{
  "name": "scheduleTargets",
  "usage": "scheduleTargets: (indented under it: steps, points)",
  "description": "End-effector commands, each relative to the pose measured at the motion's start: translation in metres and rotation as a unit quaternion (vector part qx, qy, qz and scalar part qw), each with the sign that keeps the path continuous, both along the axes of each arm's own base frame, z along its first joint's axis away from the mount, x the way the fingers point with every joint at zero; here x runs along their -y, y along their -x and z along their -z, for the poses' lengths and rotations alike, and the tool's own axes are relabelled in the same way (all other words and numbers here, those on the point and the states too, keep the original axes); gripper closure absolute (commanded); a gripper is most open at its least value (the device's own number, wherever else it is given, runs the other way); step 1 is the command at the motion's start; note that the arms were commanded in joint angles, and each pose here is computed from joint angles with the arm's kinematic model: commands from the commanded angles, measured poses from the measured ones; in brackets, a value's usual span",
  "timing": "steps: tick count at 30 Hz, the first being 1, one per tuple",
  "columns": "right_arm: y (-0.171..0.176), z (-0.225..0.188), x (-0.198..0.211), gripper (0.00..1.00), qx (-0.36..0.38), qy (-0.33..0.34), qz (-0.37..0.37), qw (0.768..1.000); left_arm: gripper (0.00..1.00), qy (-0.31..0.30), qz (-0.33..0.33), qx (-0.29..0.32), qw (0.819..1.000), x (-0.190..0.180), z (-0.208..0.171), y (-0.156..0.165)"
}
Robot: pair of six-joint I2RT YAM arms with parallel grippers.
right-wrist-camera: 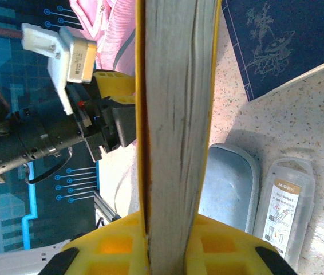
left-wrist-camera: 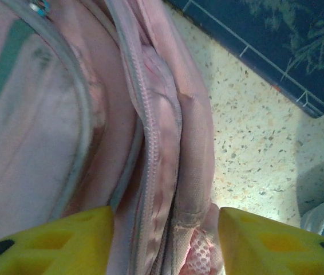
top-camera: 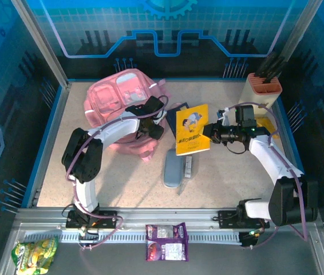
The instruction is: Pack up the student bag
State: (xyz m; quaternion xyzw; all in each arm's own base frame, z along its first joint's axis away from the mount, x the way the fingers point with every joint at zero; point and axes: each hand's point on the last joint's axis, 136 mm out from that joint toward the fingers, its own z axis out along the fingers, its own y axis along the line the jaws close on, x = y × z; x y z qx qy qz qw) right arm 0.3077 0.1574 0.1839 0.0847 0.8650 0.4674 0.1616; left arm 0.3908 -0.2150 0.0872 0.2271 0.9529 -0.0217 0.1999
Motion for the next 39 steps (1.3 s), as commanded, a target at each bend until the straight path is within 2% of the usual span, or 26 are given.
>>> scheduleTargets:
  steps: [1,4,7,8,13,18,25,32,39]
  points:
    - [-0.005,-0.015,-0.008,1.0,0.033,-0.011,-0.018,0.999,0.6,0.019,-0.008,-0.022,1.0,0.001,0.004,0.0]
    - [-0.006,-0.014,-0.007,1.0,0.03,-0.012,-0.019,0.999,0.76,0.027,-0.007,-0.026,0.999,0.002,0.001,-0.002]
    - [-0.006,-0.014,-0.006,1.0,0.031,-0.009,-0.02,0.999,0.98,0.035,-0.003,-0.02,0.999,0.004,-0.006,-0.002]
    - [-0.006,-0.014,-0.005,1.0,0.031,-0.006,-0.02,0.999,1.0,0.034,-0.004,-0.017,0.999,0.003,-0.009,-0.002]
    - [-0.002,-0.019,-0.005,1.0,0.029,-0.002,-0.029,0.999,1.0,0.056,-0.01,0.002,0.998,0.004,-0.044,0.0]
    - [0.006,-0.033,-0.012,1.0,0.03,-0.02,-0.047,0.998,1.0,0.079,-0.035,0.06,0.994,-0.003,-0.1,-0.002]
    - [0.012,-0.031,-0.052,1.0,0.016,-0.057,-0.075,0.995,1.0,0.111,-0.053,0.137,0.983,-0.011,-0.175,-0.003]
    - [0.0,-0.012,-0.112,1.0,-0.003,-0.07,-0.107,0.992,1.0,0.102,-0.06,0.159,0.98,-0.02,-0.209,-0.001]
    - [-0.034,0.014,-0.166,1.0,-0.008,-0.075,-0.11,0.991,1.0,0.093,-0.082,0.173,0.977,-0.032,-0.223,0.004]
